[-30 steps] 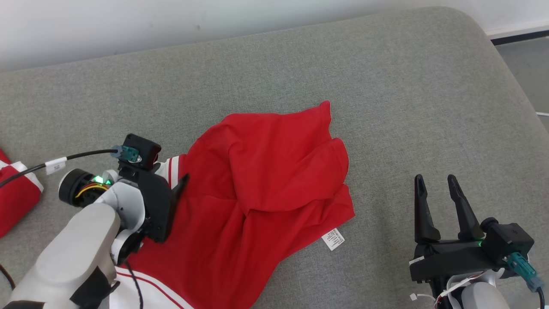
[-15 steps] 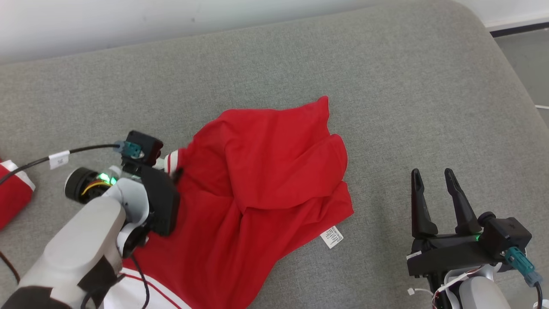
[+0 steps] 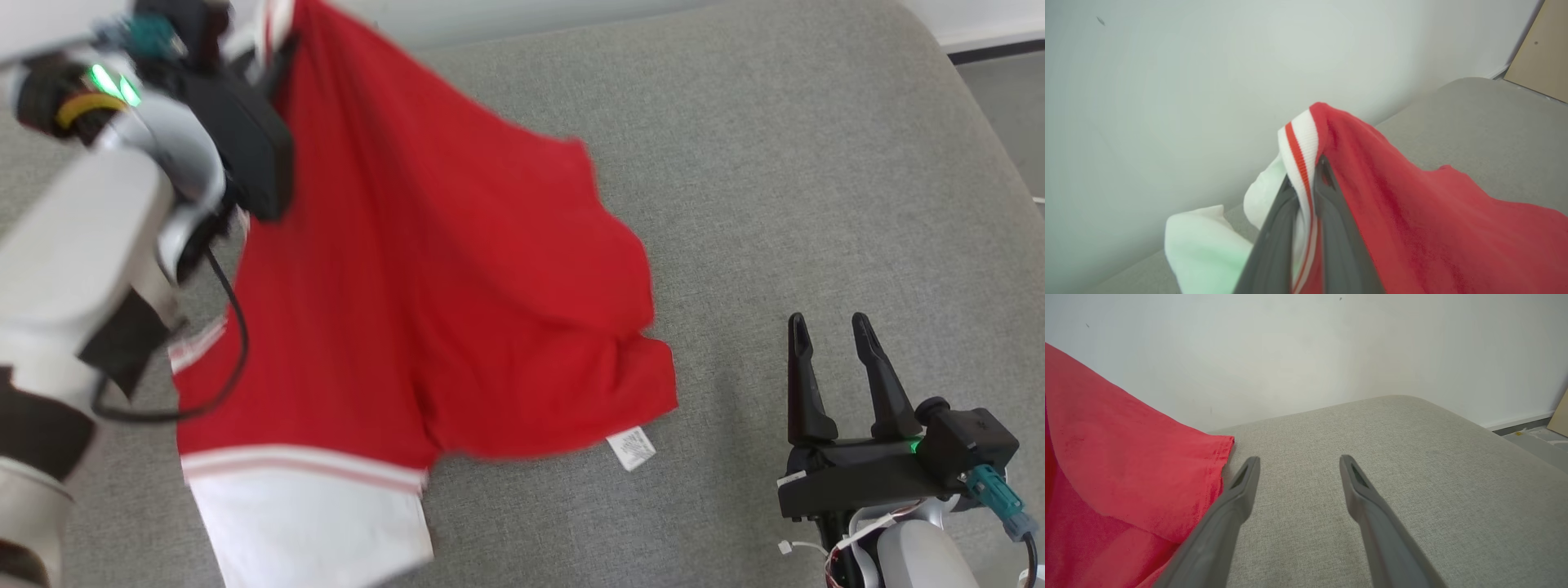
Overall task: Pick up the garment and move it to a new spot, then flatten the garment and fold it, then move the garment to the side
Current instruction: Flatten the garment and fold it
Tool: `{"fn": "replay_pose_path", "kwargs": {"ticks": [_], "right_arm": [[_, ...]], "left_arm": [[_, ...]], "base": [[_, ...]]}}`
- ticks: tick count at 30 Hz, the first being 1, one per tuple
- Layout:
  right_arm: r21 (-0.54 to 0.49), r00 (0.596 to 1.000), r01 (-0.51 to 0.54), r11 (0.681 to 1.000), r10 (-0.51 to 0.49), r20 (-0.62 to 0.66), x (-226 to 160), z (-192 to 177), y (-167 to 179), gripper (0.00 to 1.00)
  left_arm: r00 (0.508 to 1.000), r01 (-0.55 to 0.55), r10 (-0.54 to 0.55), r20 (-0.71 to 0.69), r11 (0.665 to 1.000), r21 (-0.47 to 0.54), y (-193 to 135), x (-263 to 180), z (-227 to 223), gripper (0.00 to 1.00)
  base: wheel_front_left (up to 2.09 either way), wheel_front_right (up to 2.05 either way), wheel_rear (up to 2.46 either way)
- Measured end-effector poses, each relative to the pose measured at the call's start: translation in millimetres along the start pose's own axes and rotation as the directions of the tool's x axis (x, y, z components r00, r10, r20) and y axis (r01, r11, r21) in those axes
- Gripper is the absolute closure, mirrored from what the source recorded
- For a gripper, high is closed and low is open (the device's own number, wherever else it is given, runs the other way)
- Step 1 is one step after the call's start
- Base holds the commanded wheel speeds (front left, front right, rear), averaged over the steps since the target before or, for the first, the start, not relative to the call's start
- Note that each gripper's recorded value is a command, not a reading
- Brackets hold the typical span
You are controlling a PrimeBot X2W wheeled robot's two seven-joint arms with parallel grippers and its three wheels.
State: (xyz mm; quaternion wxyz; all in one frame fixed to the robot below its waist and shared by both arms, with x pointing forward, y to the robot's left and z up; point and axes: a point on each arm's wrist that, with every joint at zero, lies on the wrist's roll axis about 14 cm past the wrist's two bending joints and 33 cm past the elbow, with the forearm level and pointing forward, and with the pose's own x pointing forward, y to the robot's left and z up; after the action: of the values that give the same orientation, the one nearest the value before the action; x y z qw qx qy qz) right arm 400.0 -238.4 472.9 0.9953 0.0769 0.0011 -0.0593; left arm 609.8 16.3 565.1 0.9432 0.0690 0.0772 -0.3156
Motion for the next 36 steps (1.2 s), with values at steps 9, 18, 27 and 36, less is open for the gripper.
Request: {"fn": "replay_pose_path", "kwargs": {"ticks": [9,18,27,36], "right_arm": [[-0.013,1.000,0.017,1.000,-0.017,-0.005,3.9,-1.8,-6.7,0.00],[-0.022,1.000,0.022,1.000,-0.022,-0.013,5.4,-4.4,-8.7,0.00],[-0.021,1.000,-0.003,1.000,0.003,0.029,-3.6,11.7,-2.8,0.00],[-0.016,0.995,-0.072,0.997,0.073,0.062,-8.7,22.4,18.0,0.00]], "left_arm": [[0.987,-0.111,0.103,0.125,0.992,0.063,44.1,13.7,31.4,1.00],[0.985,-0.134,0.121,0.123,0.985,0.107,49.4,14.5,1.2,0.00],[0.944,-0.175,0.168,0.283,0.985,-0.001,48.1,-26.3,38.3,0.00],[0.891,-0.269,0.282,0.356,0.959,-0.086,50.6,-107.9,23.4,0.00]], "base": [[0.00,0.00,0.00],[0.00,0.00,0.00],[0.00,0.00,0.00],[0.00,0.00,0.00]]}}
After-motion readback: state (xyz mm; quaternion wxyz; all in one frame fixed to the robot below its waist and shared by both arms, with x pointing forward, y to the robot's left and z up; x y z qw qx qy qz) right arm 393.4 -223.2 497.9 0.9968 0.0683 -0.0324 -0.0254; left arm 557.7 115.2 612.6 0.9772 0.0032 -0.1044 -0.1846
